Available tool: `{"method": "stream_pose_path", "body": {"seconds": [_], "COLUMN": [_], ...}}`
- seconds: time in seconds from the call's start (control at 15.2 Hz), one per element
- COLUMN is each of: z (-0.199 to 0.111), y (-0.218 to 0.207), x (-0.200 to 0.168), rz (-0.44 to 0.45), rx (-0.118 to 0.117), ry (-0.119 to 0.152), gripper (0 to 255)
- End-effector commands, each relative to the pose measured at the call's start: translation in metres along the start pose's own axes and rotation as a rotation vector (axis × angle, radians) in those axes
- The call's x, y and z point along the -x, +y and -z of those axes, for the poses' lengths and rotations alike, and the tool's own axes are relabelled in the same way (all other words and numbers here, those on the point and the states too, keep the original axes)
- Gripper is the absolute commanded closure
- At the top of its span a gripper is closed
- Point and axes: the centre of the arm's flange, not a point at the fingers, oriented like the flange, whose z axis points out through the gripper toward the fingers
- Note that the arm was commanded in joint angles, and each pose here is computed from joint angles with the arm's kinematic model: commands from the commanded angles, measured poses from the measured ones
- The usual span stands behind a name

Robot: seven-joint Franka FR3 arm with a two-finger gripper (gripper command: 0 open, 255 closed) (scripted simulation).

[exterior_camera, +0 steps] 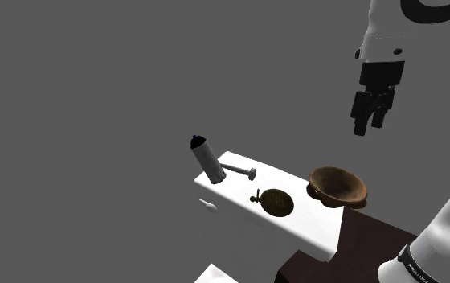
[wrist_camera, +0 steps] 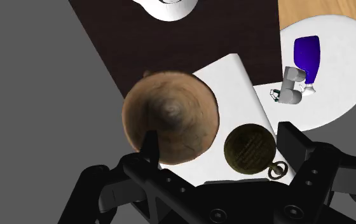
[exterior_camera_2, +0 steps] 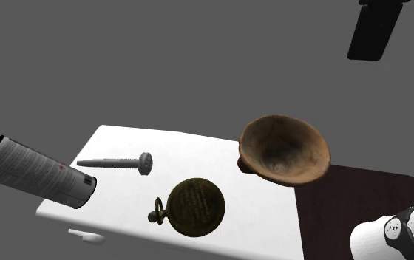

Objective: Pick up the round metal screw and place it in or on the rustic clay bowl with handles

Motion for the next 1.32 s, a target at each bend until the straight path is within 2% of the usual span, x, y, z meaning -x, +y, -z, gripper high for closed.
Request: {"method": "stream_pose_path", "body": {"seconds": [0.0,0.59,1.25], "z": [0.0,-0.055,-0.111], "y": [0.0,-0.014,-0.047], "x": [0.0,-0.099,-0.206], "rz": [0.0,0.154,0.325], "rx": [0.0,-0.007,-0.015], "ry": [0.0,0.038,0.081], "gripper": [0,0,0]}}
